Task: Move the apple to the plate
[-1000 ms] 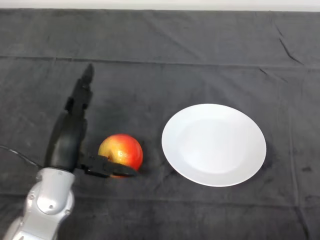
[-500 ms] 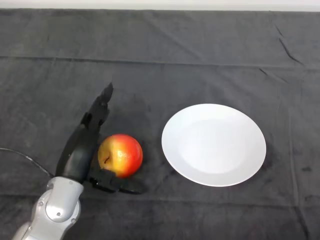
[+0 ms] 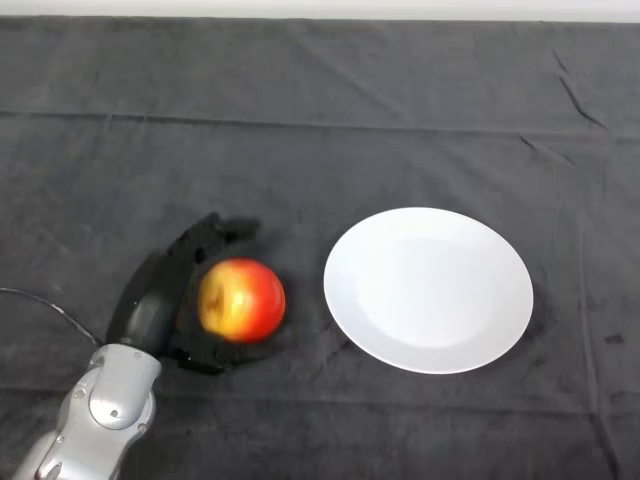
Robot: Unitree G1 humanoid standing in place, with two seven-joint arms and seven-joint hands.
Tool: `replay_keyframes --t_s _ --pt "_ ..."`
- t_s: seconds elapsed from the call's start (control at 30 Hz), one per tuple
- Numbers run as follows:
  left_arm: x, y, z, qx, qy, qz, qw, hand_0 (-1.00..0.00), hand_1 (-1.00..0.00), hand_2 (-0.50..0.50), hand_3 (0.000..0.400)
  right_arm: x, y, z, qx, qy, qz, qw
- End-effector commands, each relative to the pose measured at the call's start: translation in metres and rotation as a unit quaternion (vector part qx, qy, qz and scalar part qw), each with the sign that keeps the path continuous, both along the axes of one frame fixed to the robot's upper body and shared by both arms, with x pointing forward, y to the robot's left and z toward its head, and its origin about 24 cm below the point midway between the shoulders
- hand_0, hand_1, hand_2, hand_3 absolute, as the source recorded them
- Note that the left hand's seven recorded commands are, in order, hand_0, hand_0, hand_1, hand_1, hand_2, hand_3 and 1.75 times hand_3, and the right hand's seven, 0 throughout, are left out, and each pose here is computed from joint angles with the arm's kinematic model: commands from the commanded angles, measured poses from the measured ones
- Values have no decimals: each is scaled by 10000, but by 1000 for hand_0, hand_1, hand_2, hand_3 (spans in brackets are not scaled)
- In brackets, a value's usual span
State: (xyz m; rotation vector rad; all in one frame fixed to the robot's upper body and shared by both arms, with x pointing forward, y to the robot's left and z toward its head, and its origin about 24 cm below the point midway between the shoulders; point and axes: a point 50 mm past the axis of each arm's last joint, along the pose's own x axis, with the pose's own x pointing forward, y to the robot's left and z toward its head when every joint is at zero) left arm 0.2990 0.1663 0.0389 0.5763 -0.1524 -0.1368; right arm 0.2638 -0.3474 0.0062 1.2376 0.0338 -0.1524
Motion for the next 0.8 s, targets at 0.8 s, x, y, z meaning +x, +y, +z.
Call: replay_keyframes --t_s 0.8 --pt "345 -50 662 236 -1021 -53 9945 -1000 -1000 0 400 18 -47 64 -93 -43 -35 9999"
